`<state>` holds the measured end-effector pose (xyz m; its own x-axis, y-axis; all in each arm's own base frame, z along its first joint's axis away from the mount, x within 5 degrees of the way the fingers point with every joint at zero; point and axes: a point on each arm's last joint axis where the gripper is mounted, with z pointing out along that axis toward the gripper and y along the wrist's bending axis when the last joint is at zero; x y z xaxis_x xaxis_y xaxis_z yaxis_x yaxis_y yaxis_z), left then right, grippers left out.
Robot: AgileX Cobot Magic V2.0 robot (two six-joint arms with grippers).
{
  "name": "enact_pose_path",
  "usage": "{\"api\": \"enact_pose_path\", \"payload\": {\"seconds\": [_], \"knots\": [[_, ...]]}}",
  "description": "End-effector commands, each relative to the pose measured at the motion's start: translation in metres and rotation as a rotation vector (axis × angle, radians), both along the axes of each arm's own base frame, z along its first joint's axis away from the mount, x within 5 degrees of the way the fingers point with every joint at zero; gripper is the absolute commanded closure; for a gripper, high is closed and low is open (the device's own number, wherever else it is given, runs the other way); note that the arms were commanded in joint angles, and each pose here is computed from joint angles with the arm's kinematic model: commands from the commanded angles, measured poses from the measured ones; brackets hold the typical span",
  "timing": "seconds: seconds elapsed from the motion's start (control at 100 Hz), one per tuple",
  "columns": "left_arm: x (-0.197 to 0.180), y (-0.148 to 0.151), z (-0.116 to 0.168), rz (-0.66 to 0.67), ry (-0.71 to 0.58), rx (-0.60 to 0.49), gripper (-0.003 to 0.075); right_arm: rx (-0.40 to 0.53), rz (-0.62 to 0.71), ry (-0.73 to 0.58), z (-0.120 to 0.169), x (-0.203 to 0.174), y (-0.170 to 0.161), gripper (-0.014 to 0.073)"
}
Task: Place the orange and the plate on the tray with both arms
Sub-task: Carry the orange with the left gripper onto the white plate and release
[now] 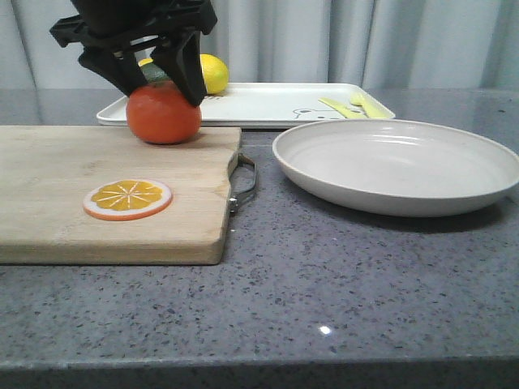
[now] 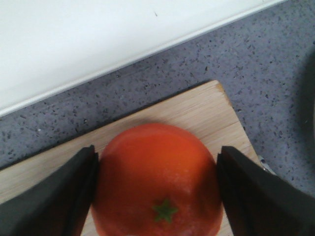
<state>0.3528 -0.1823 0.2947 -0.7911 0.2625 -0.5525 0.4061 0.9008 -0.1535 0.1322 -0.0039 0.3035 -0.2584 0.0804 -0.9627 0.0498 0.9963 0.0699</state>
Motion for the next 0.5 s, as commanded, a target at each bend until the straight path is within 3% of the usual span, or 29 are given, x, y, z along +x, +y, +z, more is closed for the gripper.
{"api": "enact_pose_path", "payload": {"seconds": [0.0,0.34,0.49], "knots": [[-0.008,-0.011,0.033,-0.046,-0.111,-0.058,0.0441,-0.004,-0.004,-0.115,0.019,0.003,-0.001,0.0657],[-0.043,-0.079,0.075,-0.229,-0.254,-0.164,0.0441,-0.004,-0.004,-0.115,0.019,0.003,-0.001,0.0657],[-0.059,-0.112,0.075,-0.310,-0.265,-0.192,0.0441,-0.004,-0.004,-0.115,0.019,0.003,-0.001,0.0657]]}}
